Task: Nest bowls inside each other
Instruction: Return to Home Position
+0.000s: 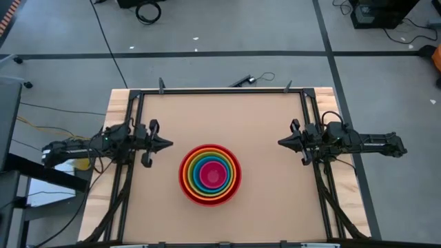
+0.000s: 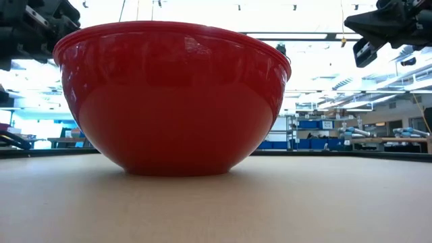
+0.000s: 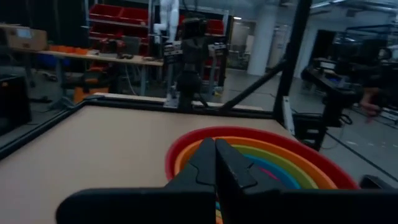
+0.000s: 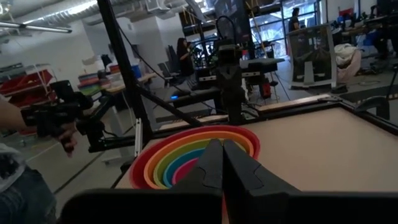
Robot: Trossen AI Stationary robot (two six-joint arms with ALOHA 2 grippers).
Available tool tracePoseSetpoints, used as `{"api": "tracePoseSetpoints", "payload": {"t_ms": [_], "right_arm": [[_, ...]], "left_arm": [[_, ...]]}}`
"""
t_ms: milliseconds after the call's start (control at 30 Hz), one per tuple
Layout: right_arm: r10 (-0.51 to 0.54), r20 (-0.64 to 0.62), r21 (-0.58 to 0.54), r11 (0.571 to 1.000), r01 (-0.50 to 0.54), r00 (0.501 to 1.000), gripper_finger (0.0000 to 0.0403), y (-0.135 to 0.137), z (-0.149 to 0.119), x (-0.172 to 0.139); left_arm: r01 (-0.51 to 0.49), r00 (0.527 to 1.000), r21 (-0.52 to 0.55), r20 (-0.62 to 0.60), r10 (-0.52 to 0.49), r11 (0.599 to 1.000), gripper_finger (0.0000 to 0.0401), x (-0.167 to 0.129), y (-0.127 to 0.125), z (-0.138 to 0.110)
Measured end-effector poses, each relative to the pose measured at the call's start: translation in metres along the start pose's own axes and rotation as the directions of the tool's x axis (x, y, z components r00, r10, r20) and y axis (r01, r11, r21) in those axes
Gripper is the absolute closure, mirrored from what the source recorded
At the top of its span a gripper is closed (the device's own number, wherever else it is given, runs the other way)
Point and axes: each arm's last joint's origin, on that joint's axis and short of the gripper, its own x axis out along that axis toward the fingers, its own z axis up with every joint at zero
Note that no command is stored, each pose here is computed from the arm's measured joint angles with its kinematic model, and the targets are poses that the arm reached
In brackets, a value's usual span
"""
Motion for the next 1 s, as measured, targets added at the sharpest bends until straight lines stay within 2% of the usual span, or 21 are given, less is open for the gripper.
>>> {"api": "tracePoseSetpoints", "payload": {"t_ms": [233, 367, 433, 667, 900, 1000], "right_arm": [[-0.002, -0.061, -0.002, 1.000, 0.002, 0.998, 0.0398, -0.001, -0.006, -0.001], [-0.013, -0.085, -0.007, 1.000, 0.013, 0.996, 0.0398, -0.001, -0.009, -0.004], [-0.008, -0.064, -0.011, 1.000, 0.008, 0.998, 0.0398, -0.001, -0.007, -0.006], [0.015, 0.027, -0.034, 0.999, -0.014, 1.000, 0.0398, 0.002, -0.001, -0.019], [-0.005, -0.086, -0.030, 1.000, 0.003, 0.996, 0.0398, 0.001, -0.008, -0.021], [-0.022, -0.065, -0.051, 0.999, 0.018, 0.998, 0.0398, -0.001, -0.013, -0.018]], "left_arm": [[0.008, 1.000, 0.011, -0.005, -0.008, 1.000, 0.0401, 0.000, -0.002, -0.001], [0.019, 0.998, -0.039, 0.060, -0.016, 0.999, 0.0401, 0.002, 0.000, -0.017], [0.009, 0.998, -0.054, 0.068, -0.006, 0.998, 0.0401, 0.002, 0.001, -0.018], [-0.004, 0.995, -0.003, 0.098, 0.004, 1.000, 0.0401, 0.001, 0.001, -0.015], [0.000, 0.995, -0.009, 0.103, 0.000, 1.000, 0.0401, 0.000, 0.000, -0.014], [0.002, 0.996, -0.016, 0.091, 0.000, 1.000, 0.0401, 0.000, 0.000, -0.016]]}}
